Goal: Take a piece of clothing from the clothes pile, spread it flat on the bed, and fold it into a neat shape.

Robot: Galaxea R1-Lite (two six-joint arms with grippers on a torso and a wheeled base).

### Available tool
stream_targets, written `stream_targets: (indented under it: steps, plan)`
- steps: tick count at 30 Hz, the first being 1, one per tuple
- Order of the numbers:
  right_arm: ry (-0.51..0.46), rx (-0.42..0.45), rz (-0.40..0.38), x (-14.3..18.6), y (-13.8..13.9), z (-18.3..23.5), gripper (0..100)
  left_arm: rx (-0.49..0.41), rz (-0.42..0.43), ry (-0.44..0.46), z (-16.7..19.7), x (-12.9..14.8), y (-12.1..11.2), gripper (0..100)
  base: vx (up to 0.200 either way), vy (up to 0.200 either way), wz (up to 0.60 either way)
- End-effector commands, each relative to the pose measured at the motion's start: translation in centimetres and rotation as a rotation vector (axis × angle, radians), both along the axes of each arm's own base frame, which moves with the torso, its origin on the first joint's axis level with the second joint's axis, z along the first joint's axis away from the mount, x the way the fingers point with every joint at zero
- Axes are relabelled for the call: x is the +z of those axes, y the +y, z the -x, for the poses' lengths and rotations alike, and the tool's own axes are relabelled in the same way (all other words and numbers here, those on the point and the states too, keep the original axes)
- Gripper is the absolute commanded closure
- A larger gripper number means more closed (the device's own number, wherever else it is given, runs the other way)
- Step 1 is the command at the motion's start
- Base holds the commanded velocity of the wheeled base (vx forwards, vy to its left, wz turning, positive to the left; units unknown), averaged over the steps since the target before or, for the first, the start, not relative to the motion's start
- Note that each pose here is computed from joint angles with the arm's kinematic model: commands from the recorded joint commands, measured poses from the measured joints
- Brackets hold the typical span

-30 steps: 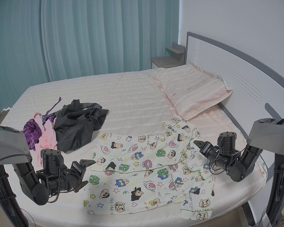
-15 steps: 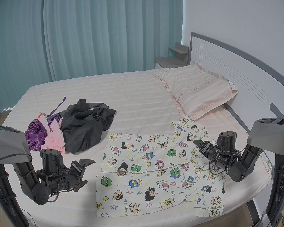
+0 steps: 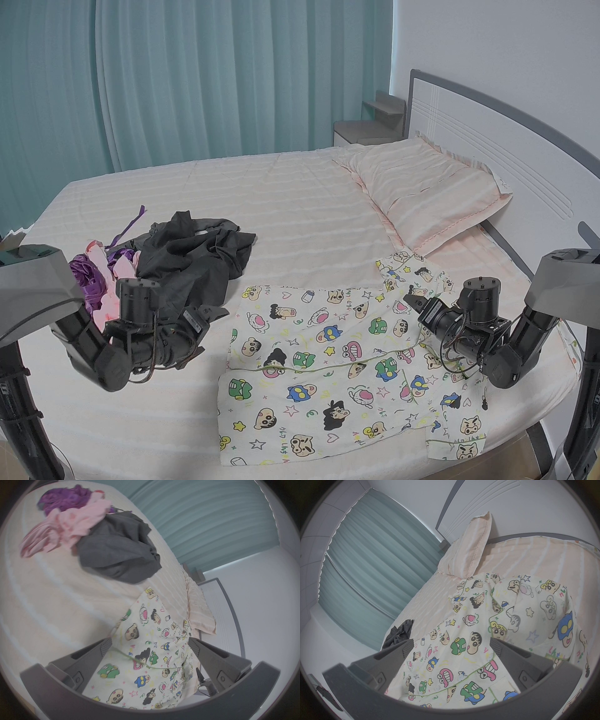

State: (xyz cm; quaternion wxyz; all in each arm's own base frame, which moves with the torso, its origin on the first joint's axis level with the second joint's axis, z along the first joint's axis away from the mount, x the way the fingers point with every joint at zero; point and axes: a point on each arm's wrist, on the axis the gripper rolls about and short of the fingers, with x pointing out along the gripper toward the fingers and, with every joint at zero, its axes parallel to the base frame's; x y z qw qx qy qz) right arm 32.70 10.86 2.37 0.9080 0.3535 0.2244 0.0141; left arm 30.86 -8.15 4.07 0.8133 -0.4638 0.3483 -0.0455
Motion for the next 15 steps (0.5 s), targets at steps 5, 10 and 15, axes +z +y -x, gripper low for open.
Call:
stream_targets:
  steps: [5,10,15]
  plan:
    - [-0.004,0.027,-0.004,0.2,0.7,0.9,0,-0.169,-0.269,-0.006,-9.0,-3.9,-4.7,0,0.0,0.0,0.0]
    - [-0.004,0.03,-0.004,0.2,0.8,0.9,0,-0.149,-0.35,-0.018,-11.6,-5.9,-5.3,0,0.0,0.0,0.0]
    - [-0.001,0.036,-0.003,0.1,1.0,1.0,0,-0.145,-0.36,0.007,-13.4,-7.0,-5.2,0,0.0,0.0,0.0]
